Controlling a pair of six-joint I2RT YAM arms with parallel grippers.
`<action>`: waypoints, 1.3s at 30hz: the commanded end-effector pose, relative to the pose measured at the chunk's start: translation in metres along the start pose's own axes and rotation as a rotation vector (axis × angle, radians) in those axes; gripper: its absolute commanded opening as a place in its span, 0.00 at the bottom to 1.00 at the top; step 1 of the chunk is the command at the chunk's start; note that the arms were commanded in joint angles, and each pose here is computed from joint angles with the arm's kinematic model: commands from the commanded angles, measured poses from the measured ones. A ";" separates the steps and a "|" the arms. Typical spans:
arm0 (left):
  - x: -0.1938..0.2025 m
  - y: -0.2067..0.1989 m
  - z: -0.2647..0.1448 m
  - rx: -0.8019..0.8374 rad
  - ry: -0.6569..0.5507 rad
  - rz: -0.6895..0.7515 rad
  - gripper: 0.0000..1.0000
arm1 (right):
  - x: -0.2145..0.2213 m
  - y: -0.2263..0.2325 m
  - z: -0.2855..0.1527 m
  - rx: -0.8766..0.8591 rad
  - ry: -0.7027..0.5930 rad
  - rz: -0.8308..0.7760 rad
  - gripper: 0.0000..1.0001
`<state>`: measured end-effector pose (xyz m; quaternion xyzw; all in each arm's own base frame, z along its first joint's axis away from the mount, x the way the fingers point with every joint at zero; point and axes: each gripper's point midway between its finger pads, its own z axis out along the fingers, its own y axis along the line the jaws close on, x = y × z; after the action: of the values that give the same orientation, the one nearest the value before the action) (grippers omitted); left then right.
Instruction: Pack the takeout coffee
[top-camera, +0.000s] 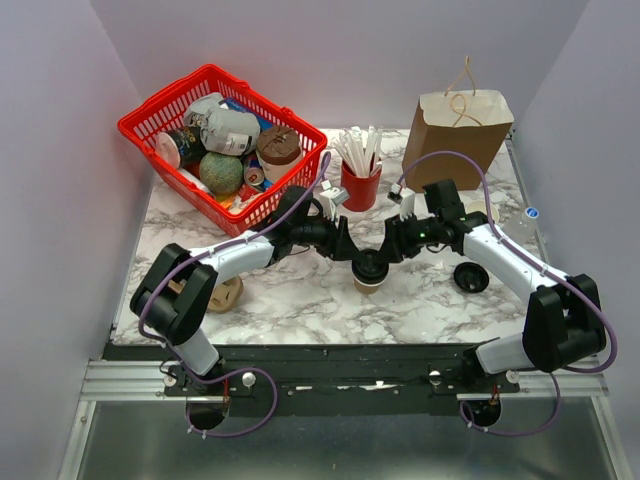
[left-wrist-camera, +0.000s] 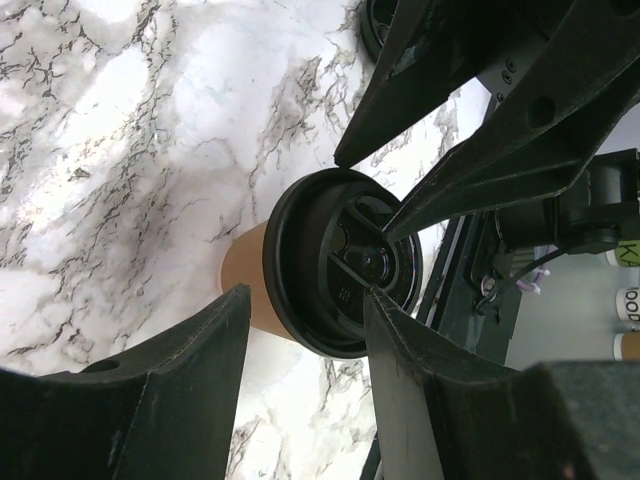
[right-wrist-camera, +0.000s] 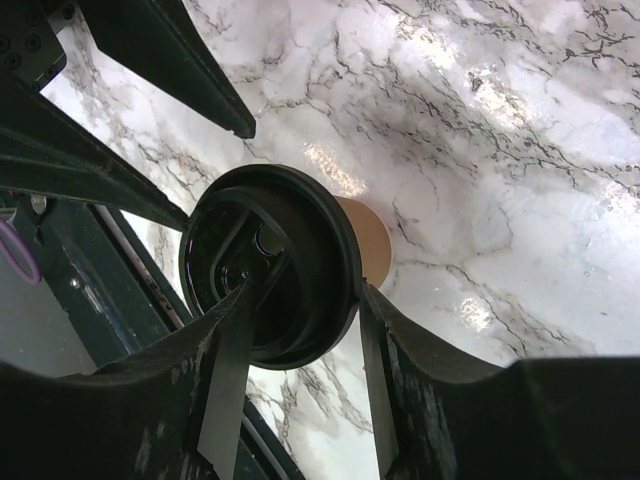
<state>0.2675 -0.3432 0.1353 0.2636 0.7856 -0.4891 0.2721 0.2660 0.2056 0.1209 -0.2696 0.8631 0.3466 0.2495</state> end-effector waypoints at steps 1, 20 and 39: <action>-0.013 -0.005 -0.005 -0.014 -0.034 0.047 0.57 | 0.004 0.002 -0.001 -0.025 0.016 -0.013 0.53; 0.005 -0.007 -0.004 0.006 -0.009 0.029 0.57 | 0.024 0.010 -0.004 -0.038 0.053 -0.052 0.52; 0.006 -0.020 -0.007 0.079 -0.014 0.054 0.57 | 0.017 0.004 0.001 -0.011 0.051 -0.051 0.57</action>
<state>0.2582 -0.3406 0.1316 0.2690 0.7835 -0.4901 0.2711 0.2492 0.2042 0.1140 -0.2995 0.8561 0.3465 0.2393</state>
